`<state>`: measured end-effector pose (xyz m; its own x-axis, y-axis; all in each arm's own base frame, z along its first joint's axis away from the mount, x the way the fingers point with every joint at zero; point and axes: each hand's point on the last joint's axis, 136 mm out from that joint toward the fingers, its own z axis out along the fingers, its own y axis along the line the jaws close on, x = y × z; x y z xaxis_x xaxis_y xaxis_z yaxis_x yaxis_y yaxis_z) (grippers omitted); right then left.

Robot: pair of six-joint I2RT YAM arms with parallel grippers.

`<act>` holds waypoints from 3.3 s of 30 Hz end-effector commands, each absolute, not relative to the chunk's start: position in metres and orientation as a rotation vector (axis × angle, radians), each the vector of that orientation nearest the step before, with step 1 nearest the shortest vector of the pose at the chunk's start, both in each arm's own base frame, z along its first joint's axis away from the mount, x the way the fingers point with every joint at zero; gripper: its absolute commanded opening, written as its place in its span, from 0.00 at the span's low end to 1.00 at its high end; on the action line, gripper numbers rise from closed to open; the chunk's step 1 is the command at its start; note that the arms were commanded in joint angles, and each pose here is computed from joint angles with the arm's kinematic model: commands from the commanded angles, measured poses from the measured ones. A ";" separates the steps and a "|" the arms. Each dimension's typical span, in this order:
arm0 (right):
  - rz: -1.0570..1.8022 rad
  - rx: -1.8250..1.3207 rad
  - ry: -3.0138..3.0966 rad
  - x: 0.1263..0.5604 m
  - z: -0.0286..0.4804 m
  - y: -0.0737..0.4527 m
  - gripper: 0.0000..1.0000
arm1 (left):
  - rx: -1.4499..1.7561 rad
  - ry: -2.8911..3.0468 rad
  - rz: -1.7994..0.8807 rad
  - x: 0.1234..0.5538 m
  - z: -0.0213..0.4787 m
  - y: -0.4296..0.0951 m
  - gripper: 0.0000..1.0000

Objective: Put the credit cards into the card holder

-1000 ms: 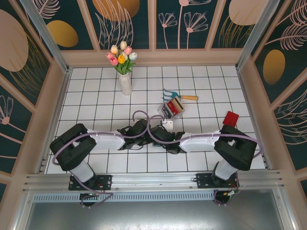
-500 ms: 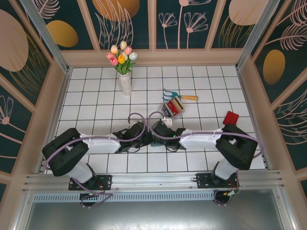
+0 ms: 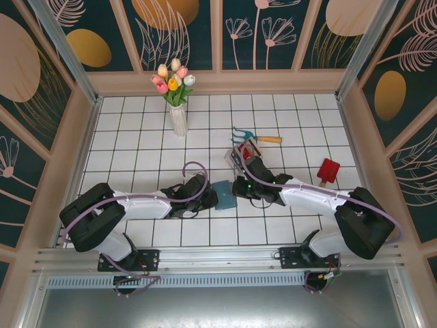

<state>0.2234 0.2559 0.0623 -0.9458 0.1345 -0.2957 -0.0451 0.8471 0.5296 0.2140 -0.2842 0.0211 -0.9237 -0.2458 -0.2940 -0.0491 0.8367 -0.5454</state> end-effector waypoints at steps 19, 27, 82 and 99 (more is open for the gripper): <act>1.089 0.033 2.738 0.237 0.056 0.274 0.09 | 0.006 2.691 -0.803 0.232 0.021 -0.289 0.52; 1.092 0.018 2.760 0.236 0.049 0.276 0.09 | 0.047 2.760 -0.799 0.227 0.005 -0.295 0.47; -0.008 -0.487 3.051 0.113 -0.086 0.231 0.01 | -0.088 2.763 -0.863 0.222 -0.001 -0.294 0.19; 0.690 -0.177 2.768 0.208 0.040 0.286 0.05 | -0.103 2.739 -0.846 0.222 0.003 -0.288 0.20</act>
